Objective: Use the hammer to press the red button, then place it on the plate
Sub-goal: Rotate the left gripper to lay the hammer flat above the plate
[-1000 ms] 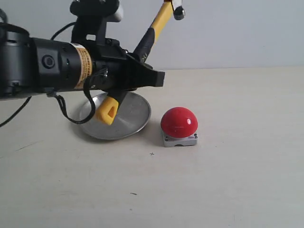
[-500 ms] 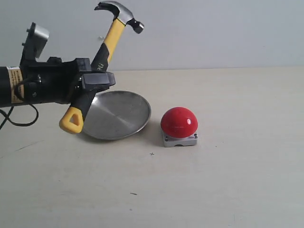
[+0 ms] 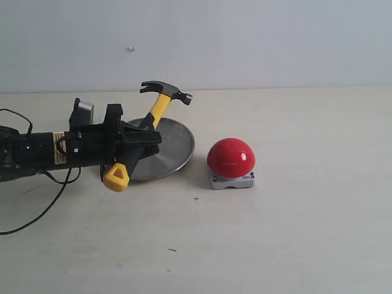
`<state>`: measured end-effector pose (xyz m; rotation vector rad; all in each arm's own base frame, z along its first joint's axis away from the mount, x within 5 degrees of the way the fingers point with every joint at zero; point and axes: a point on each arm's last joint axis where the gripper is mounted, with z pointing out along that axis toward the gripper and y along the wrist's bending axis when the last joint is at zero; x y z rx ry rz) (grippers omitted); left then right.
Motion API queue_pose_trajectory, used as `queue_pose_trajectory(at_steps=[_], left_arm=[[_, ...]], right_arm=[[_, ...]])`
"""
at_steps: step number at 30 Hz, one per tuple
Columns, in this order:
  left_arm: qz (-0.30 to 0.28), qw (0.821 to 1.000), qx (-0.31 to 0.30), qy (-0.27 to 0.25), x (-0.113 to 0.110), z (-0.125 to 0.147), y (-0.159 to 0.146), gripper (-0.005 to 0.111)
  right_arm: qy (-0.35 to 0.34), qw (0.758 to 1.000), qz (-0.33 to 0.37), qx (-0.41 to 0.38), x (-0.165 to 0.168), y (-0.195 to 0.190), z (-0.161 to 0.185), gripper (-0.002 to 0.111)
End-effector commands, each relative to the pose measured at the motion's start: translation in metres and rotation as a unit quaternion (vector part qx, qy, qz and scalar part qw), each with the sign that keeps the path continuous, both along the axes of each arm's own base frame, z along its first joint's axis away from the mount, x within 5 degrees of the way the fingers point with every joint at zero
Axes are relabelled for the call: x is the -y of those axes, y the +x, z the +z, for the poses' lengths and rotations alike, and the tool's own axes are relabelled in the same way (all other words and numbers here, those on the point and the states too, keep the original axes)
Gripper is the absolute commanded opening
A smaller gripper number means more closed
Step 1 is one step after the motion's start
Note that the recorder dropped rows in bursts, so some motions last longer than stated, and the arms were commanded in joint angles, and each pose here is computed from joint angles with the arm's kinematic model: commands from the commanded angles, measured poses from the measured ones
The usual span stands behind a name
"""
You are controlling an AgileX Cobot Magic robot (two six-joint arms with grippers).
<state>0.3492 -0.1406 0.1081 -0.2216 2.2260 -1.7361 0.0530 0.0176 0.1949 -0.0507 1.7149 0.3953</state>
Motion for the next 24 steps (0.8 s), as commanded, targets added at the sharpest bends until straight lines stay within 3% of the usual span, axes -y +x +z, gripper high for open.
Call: queue_pose_trajectory(at_steps=[1,6,24], left_arm=[[0.041,0.997,-0.001,-0.059,-0.009,0.009,0.013,0.0],[0.065,0.996,-0.022,-0.064,-0.019,0.003,0.017,0.0],[0.095,0.991,-0.08,-0.042,-0.022,-0.023,0.019,0.0]], right_arm=[[-0.001,1.0,0.0,0.003,0.0,0.0,-0.001,0.0],[-0.001,1.0,0.0,0.003,0.0,0.0,-0.001,0.0],[0.001,1.0,0.0,0.003,0.0,0.0,-0.001,0.0]])
